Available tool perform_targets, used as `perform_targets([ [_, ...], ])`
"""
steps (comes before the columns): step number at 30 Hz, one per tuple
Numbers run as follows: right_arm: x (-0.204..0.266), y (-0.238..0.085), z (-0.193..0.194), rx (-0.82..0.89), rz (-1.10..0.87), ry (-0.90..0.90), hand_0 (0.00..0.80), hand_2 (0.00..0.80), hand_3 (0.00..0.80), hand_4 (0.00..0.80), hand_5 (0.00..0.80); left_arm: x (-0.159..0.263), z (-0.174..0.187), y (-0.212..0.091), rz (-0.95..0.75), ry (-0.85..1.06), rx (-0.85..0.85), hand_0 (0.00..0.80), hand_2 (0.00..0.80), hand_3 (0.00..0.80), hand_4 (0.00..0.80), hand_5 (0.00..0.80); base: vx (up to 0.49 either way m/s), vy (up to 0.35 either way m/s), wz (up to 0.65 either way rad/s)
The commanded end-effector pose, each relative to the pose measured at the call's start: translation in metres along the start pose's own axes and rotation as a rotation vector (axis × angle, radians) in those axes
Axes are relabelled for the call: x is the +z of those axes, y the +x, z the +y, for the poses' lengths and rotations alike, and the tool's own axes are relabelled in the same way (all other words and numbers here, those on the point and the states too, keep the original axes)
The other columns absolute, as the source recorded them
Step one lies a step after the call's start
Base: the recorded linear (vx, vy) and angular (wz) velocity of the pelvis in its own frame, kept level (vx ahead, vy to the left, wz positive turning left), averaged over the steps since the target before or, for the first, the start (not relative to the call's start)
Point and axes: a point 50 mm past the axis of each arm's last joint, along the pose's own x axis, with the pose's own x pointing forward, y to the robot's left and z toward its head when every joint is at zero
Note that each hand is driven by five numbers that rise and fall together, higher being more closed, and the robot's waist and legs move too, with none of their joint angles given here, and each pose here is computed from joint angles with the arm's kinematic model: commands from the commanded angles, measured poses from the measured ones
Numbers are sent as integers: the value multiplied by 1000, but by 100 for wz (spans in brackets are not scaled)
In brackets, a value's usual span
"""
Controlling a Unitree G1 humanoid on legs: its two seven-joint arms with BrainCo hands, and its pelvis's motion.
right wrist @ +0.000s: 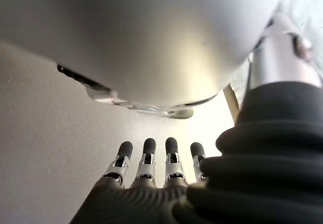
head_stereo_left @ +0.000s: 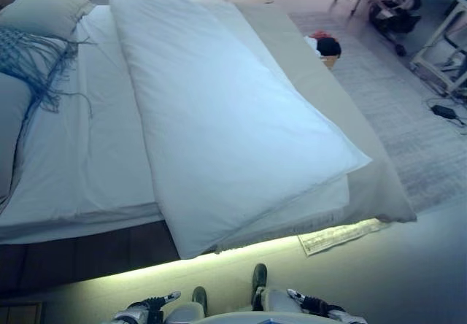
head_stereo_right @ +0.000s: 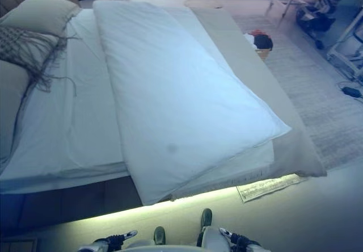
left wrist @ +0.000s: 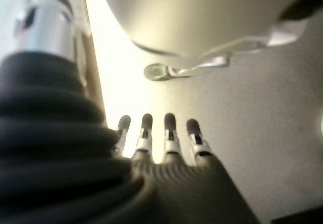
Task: Make the bed neatly
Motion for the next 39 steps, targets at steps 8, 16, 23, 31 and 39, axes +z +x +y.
perform_targets([
  [8, 29, 0, 8, 47, -127, 170, 0, 0, 0, 0, 0, -6, -30, 2, 38, 52, -85, 0, 0, 0, 0, 0, 155, -37, 5],
  [16, 68, -7, 2, 110, -284, 355, 0, 0, 0, 0, 0, -3, -37, 1, 66, 95, -136, 0, 0, 0, 0, 0, 60, 116, 4],
  [23, 144, -24, 18, 255, -519, 481, 0, 0, 0, 0, 0, 72, -27, -5, -113, 73, -83, 0, 0, 0, 0, 0, -219, 30, -3],
  [31, 229, -64, 38, 358, -705, 366, 0, 0, 0, 0, 0, 147, -32, -24, -257, 54, -88, 0, 0, 0, 0, 0, -118, -30, 13],
  [39, 288, -108, 31, 350, -806, 261, 0, 0, 0, 0, 0, 226, -22, -62, -487, -44, -61, 0, 0, 0, 0, 0, -99, -7, 4],
])
